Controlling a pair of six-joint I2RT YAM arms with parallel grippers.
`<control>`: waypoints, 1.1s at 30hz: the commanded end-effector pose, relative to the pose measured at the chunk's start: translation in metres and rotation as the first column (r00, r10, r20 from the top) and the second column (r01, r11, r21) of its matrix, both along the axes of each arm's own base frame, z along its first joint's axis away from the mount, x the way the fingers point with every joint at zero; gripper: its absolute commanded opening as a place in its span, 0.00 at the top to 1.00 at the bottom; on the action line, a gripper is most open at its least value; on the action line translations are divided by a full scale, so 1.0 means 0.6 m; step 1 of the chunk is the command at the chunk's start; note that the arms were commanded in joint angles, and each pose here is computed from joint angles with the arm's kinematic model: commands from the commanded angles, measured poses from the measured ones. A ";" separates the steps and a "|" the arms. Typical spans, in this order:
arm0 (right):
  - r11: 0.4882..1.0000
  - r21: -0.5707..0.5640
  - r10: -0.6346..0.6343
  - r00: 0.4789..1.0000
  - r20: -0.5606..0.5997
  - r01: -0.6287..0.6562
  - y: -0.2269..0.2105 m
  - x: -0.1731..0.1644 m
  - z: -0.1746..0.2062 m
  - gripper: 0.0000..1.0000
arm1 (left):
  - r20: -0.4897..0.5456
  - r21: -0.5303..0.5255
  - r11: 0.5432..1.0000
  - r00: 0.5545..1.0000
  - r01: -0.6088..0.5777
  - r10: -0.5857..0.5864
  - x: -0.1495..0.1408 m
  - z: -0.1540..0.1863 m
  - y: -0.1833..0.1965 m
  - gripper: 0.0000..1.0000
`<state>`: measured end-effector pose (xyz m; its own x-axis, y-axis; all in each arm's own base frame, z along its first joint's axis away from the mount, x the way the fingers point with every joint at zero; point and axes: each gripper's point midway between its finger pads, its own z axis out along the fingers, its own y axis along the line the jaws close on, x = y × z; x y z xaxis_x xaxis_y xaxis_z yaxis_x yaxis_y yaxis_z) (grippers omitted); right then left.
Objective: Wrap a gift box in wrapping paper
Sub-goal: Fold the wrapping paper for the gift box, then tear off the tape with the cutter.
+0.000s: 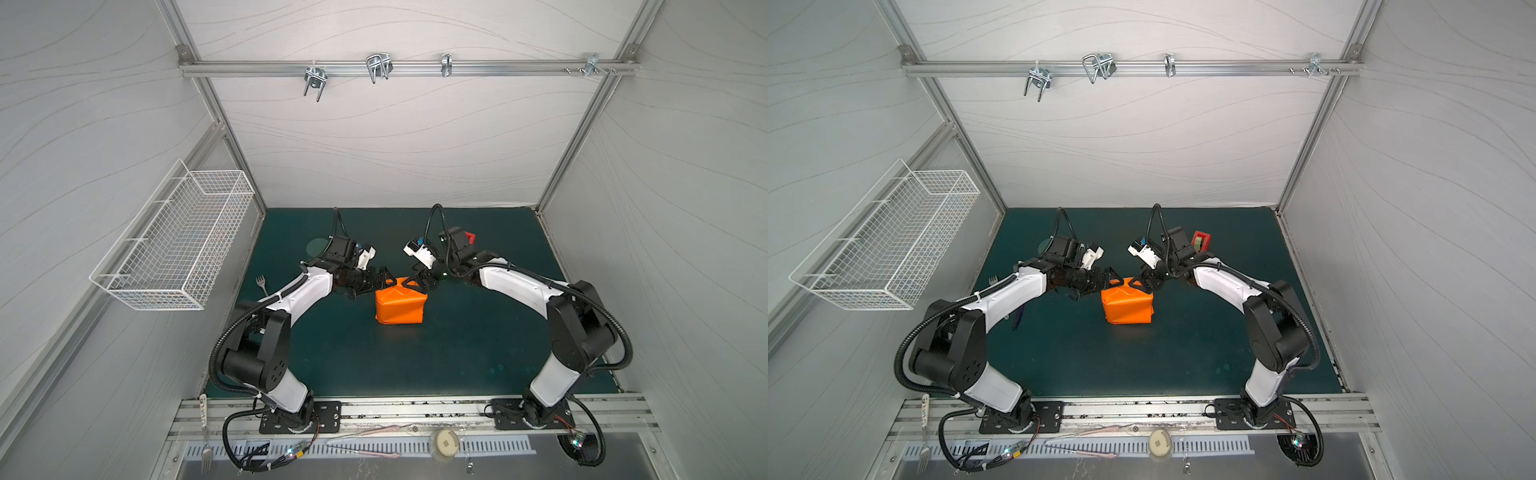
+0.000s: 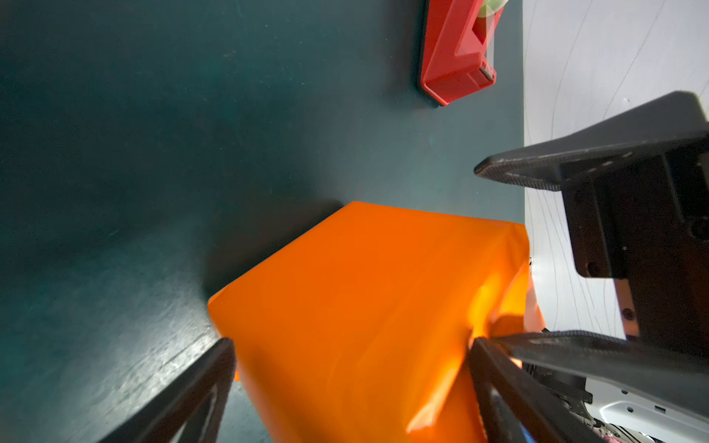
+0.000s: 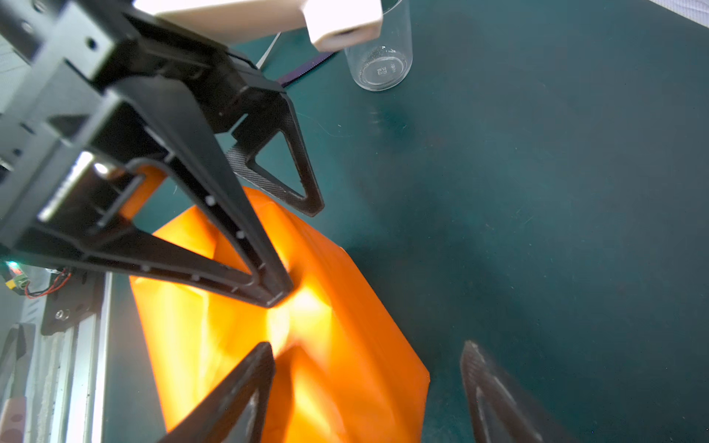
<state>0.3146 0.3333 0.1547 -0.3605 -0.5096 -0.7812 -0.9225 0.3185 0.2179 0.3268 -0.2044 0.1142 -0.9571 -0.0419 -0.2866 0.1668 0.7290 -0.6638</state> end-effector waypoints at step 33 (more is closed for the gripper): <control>0.715 -0.101 -0.622 0.562 -0.545 0.692 -0.326 0.198 -0.060 0.47 | -0.043 0.010 1.000 0.999 0.013 -0.013 -0.031 -0.058 0.014 0.08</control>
<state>0.4286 0.1364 0.1176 -0.8881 0.0670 -0.4548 -0.2467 0.7654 0.5944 0.3293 -0.2062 0.1123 -0.9343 -0.0474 -0.3533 0.2276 0.6834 -0.6937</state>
